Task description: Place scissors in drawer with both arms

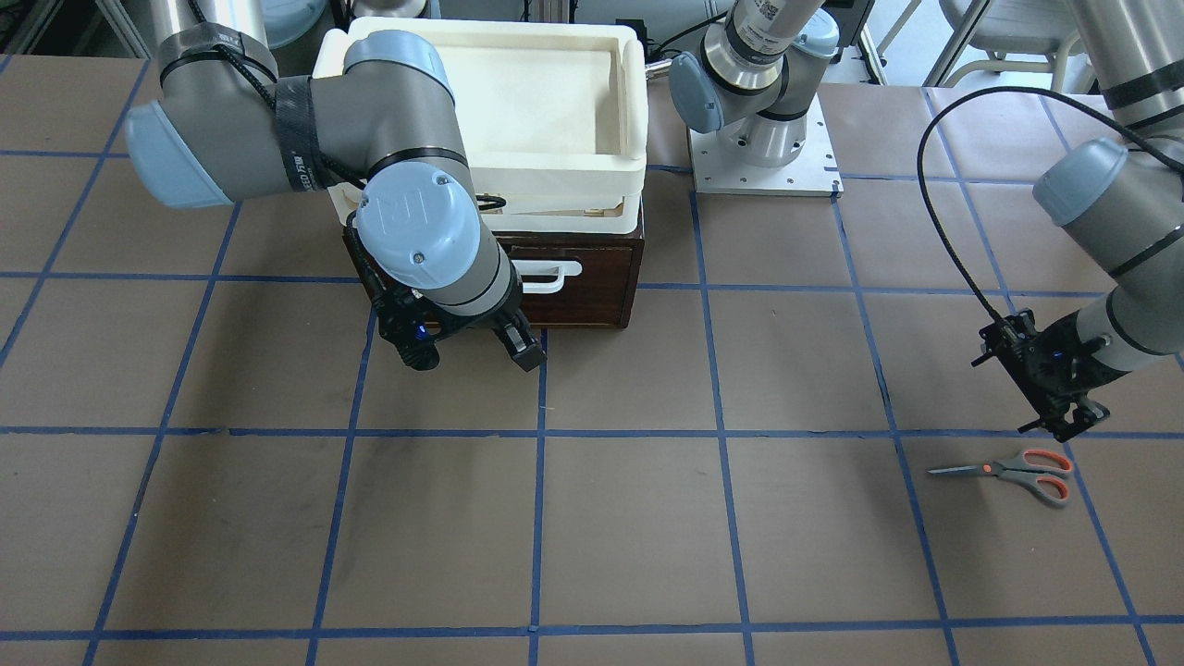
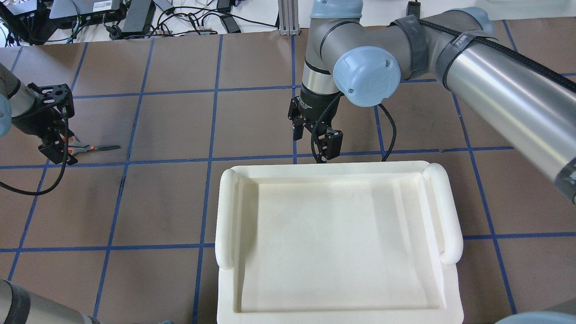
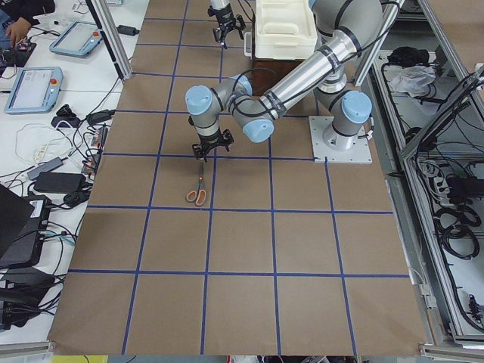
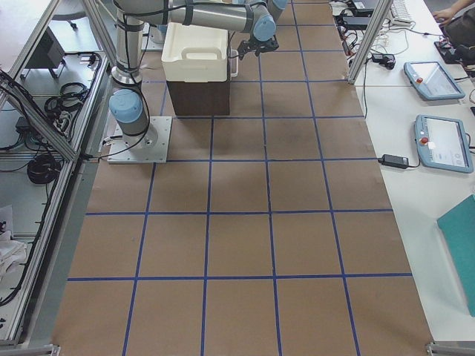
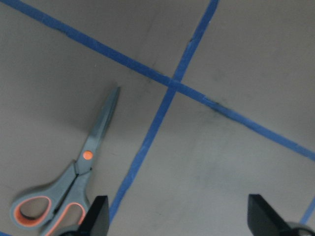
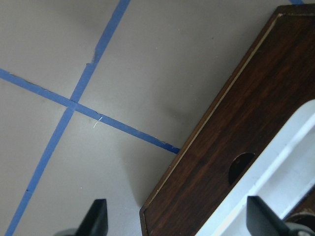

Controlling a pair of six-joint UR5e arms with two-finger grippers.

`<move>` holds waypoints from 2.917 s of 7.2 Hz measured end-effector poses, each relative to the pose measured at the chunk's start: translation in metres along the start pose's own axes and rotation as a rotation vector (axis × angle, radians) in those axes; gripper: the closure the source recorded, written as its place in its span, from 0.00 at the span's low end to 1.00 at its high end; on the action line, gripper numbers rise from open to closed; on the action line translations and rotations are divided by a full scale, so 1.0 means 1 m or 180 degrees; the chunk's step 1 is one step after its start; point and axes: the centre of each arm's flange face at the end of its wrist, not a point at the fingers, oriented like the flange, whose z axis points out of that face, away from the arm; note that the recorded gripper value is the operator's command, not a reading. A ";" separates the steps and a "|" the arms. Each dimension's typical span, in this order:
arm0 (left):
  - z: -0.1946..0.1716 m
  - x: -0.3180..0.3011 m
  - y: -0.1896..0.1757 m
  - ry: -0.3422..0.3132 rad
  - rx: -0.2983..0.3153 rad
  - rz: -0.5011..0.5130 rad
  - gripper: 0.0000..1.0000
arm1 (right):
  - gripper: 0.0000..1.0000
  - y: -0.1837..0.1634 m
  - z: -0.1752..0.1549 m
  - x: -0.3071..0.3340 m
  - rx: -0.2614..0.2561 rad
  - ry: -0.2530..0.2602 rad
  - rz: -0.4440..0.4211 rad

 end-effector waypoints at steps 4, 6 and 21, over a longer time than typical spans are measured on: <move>0.053 -0.038 0.007 -0.0330 -0.0049 0.1059 0.00 | 0.00 -0.001 0.008 0.006 -0.0048 0.0162 0.0478; 0.072 -0.042 0.014 -0.0295 0.0058 0.1430 0.01 | 0.00 -0.002 0.018 0.009 -0.0063 0.0235 0.0659; 0.095 -0.051 0.041 -0.0368 0.0050 0.1381 0.82 | 0.02 -0.025 0.030 0.000 0.0327 0.0177 0.0662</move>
